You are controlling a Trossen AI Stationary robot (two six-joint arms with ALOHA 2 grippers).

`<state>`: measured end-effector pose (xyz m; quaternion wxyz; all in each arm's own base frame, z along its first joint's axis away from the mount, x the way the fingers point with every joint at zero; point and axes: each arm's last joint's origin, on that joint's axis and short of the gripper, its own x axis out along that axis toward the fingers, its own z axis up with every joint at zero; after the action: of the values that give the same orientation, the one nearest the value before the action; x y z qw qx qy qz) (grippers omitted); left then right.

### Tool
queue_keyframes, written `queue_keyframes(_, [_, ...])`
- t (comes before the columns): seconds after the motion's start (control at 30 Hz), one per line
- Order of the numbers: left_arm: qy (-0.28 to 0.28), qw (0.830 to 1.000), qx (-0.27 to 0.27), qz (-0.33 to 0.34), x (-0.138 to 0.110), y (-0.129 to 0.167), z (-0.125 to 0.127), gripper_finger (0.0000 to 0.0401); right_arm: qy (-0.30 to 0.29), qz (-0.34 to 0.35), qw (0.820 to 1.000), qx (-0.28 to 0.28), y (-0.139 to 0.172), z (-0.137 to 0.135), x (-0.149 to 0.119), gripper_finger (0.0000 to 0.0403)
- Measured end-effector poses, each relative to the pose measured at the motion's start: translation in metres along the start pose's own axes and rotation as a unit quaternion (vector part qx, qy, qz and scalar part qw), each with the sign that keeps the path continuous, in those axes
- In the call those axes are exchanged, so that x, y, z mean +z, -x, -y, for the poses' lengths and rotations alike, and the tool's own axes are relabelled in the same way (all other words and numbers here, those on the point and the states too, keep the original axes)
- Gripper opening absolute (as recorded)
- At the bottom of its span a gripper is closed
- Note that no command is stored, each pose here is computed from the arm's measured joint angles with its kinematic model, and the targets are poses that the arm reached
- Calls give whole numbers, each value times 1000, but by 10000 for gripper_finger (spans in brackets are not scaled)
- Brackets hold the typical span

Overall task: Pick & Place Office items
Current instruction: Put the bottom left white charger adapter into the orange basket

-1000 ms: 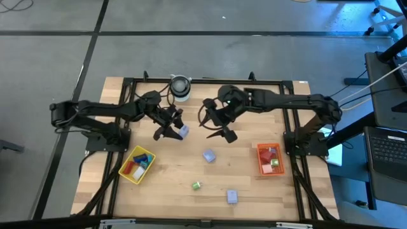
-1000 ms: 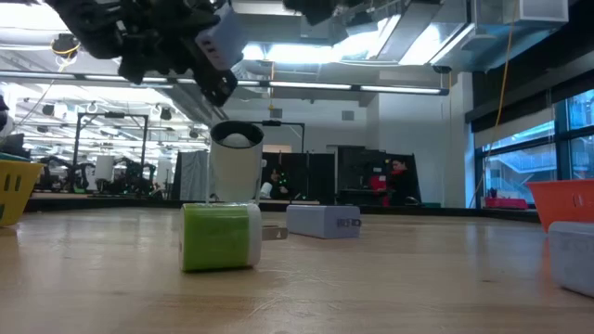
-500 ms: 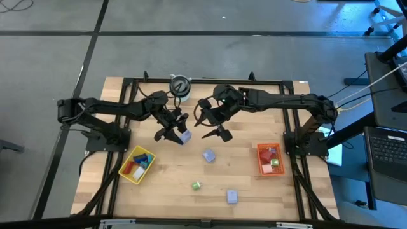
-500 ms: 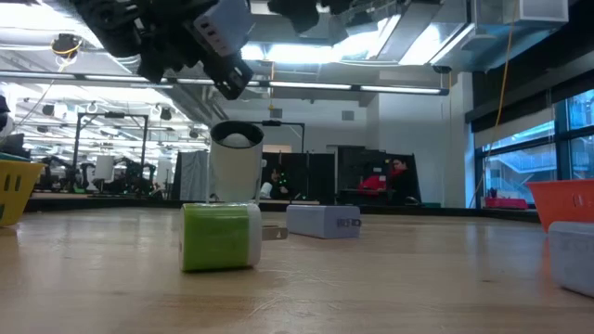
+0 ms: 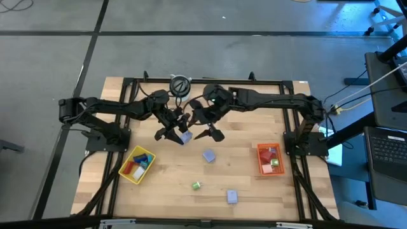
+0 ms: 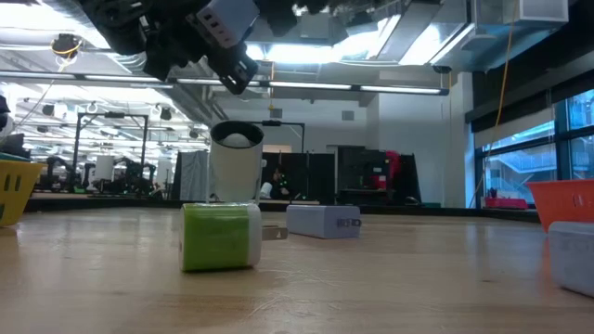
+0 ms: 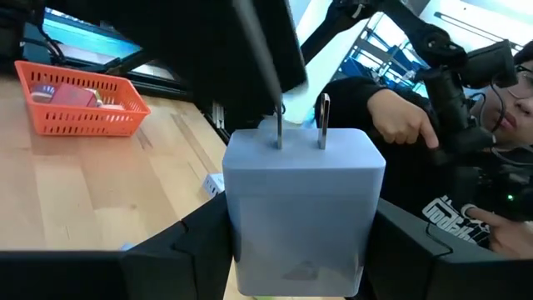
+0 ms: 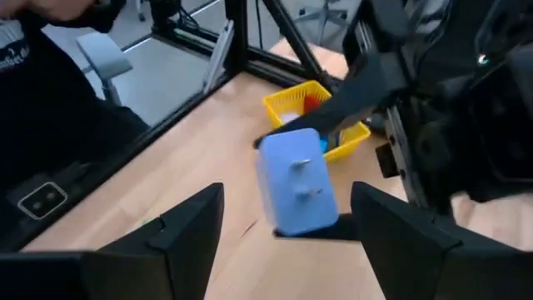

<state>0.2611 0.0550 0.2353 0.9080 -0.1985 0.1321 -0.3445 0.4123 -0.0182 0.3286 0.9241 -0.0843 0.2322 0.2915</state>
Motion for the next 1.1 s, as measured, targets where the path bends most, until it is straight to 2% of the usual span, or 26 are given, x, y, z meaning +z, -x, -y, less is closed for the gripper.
queue_keyframes(0.3, [-4, 1000, -6, -5, -1, 0, 0, 210, -11, -19, 1000, 13, -17, 4, -7, 263])
queue_keyframes(0.67, [-9, 999, -34, -17, -3, 0, 2, 210, -1, -2, 999, 33, -23, 1, -5, 263])
queue_keyframes(0.9, [-10, 993, -110, -39, -5, -1, 6, 210, -9, 28, 994, 102, -23, -3, -3, 263])
queue_keyframes(0.97, [-5, 994, -102, -37, -5, 0, 6, 210, -13, 29, 994, 100, -23, -2, -3, 263])
queue_keyframes(1.1, [-11, 999, -26, -22, -5, 0, 2, 210, -32, 17, 995, 91, -23, -2, -5, 263])
